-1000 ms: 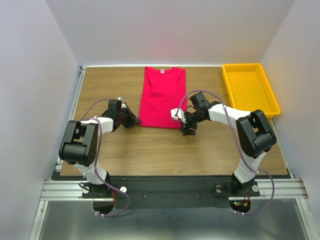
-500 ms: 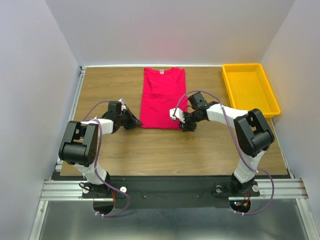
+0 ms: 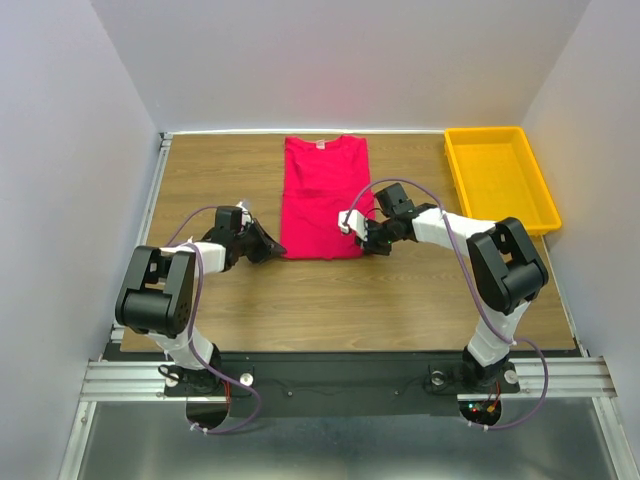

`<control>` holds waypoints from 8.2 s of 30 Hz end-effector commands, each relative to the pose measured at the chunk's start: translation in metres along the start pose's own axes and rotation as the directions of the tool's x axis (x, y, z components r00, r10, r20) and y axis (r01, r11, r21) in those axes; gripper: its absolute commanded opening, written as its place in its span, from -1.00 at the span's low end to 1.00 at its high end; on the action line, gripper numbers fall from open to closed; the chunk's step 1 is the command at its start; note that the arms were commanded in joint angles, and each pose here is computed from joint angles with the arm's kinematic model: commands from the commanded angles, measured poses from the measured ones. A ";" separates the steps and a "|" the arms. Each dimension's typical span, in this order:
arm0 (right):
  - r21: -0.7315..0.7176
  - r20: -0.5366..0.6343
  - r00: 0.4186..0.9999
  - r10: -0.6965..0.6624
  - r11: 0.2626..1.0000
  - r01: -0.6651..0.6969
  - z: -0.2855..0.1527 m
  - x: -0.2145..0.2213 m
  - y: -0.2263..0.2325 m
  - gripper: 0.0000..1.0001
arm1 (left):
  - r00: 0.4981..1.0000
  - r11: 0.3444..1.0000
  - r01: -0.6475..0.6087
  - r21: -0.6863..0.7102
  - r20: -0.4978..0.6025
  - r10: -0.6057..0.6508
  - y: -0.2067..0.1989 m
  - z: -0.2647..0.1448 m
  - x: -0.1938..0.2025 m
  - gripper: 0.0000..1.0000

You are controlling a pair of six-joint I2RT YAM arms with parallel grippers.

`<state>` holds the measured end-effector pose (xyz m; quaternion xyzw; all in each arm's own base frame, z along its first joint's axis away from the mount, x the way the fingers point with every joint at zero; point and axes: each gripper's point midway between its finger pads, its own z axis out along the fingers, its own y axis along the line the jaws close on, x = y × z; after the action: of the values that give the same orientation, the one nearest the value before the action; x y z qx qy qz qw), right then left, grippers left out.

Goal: Fold and stack the t-shirts

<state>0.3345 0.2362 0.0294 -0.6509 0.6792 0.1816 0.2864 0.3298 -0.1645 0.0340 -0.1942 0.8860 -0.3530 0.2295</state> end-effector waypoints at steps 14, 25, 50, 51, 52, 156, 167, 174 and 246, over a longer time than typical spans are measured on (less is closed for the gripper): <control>-0.034 0.137 0.990 0.042 0.999 -0.037 -0.047 -0.046 0.032 -0.99 | 1.000 0.994 0.005 0.111 -0.028 -0.002 -0.020 -0.037 0.028 -1.00; -0.010 0.259 0.963 0.077 0.997 -0.077 -0.118 -0.091 0.060 -0.99 | 0.998 0.977 0.042 0.210 -0.046 -0.033 -0.052 -0.092 0.051 -1.00; 0.208 0.358 0.934 0.009 0.974 -0.089 -0.207 -0.172 0.008 -0.99 | 0.995 0.906 -0.049 0.421 0.097 0.008 -0.184 -0.153 -0.030 -1.00; 0.209 0.353 0.936 0.008 0.974 -0.087 -0.205 -0.171 0.006 -0.99 | 0.995 0.906 -0.049 0.420 0.097 0.009 -0.185 -0.151 -0.032 -1.00; 0.212 0.347 0.938 0.014 0.973 -0.093 -0.203 -0.169 0.003 -0.99 | 0.995 0.904 -0.053 0.424 0.095 0.014 -0.187 -0.149 -0.034 -1.00; 0.327 0.270 0.913 0.304 0.863 -0.384 -0.128 -0.067 -0.143 -0.99 | 0.998 0.937 0.038 0.348 -0.054 -0.020 -0.151 -0.010 -0.103 -1.00; 0.329 0.260 0.905 0.337 0.850 -0.411 -0.113 -0.056 -0.154 -0.99 | 0.998 0.941 0.051 0.333 -0.056 -0.035 -0.143 0.004 -0.112 -1.00; 0.348 0.258 0.897 0.359 0.832 -0.433 -0.106 -0.049 -0.164 -0.99 | 0.998 0.943 0.060 0.329 -0.053 -0.045 -0.140 0.012 -0.120 -1.00; 0.071 0.421 0.520 0.743 0.545 -0.835 -0.045 -0.035 -0.175 -0.99 | 0.960 0.896 -0.277 0.346 0.073 0.269 -0.170 0.061 -0.111 -0.42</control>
<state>0.4792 0.2230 0.0900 -0.2015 0.8640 0.3144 0.3377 0.4658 -0.2503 0.1237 -0.0426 0.8447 -0.4480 0.2897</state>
